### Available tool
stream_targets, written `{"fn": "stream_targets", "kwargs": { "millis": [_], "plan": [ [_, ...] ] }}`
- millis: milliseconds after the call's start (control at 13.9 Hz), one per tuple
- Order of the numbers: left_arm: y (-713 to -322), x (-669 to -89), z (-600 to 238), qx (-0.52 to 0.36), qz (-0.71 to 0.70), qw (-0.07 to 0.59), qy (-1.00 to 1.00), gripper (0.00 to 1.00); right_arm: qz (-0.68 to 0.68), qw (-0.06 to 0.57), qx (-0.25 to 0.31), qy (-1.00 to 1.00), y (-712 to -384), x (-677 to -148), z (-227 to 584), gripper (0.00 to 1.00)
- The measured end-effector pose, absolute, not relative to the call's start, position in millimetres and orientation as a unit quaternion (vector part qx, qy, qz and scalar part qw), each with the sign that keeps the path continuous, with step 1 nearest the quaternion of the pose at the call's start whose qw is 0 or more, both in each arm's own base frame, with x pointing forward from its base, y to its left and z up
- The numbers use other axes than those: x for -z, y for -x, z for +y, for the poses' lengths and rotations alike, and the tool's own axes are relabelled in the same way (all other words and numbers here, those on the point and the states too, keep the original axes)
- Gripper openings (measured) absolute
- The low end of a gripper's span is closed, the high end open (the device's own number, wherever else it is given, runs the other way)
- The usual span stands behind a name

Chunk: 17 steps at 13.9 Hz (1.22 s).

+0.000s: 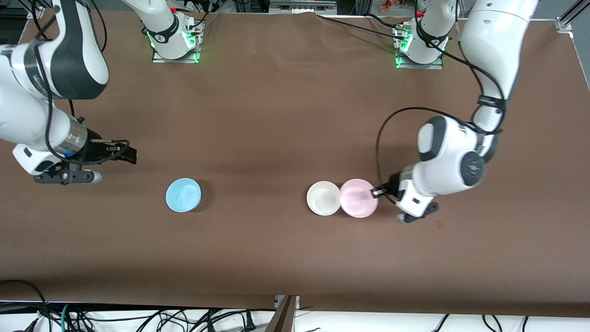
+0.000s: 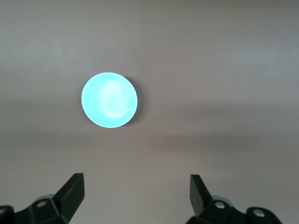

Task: Stack pink and blue bowls on white bowl
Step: 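Carry the pink bowl onto the white bowl while the right gripper reaches the blue bowl, then release the pink bowl with the left gripper while the right gripper grasps the blue bowl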

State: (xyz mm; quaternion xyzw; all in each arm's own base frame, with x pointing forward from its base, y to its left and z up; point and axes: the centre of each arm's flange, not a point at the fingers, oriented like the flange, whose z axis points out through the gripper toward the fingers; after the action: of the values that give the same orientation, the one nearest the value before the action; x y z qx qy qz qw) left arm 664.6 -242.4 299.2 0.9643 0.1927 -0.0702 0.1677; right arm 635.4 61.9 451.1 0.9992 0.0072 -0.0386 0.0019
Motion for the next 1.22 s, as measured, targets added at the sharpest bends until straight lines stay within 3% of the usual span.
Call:
{"fn": "stream_targets", "kwargs": {
  "millis": [503, 862, 934, 1222],
  "plan": [
    [-647.9, -267.2, -311.3, 0.060, 0.182, 0.171, -0.966, 0.03, 0.025, 0.006, 0.015, -1.000, -683.0, -277.8, 79.8, 0.99],
    [-639.4, -258.0, -327.1, 0.067, 0.171, 0.169, -0.968, 0.03, 0.031, 0.008, 0.014, -0.999, -684.3, -220.3, 88.1, 0.89],
    [-638.7, -258.0, -328.4, 0.067, 0.169, 0.169, -0.969, 0.03, 0.031, 0.008, 0.016, -0.999, -683.4, -212.1, 87.5, 0.82],
    [-638.3, -251.8, -326.8, 0.067, 0.150, 0.168, -0.972, 0.03, 0.021, -0.002, 0.022, -1.000, -681.6, -202.2, 88.6, 0.36]
  ]
}}
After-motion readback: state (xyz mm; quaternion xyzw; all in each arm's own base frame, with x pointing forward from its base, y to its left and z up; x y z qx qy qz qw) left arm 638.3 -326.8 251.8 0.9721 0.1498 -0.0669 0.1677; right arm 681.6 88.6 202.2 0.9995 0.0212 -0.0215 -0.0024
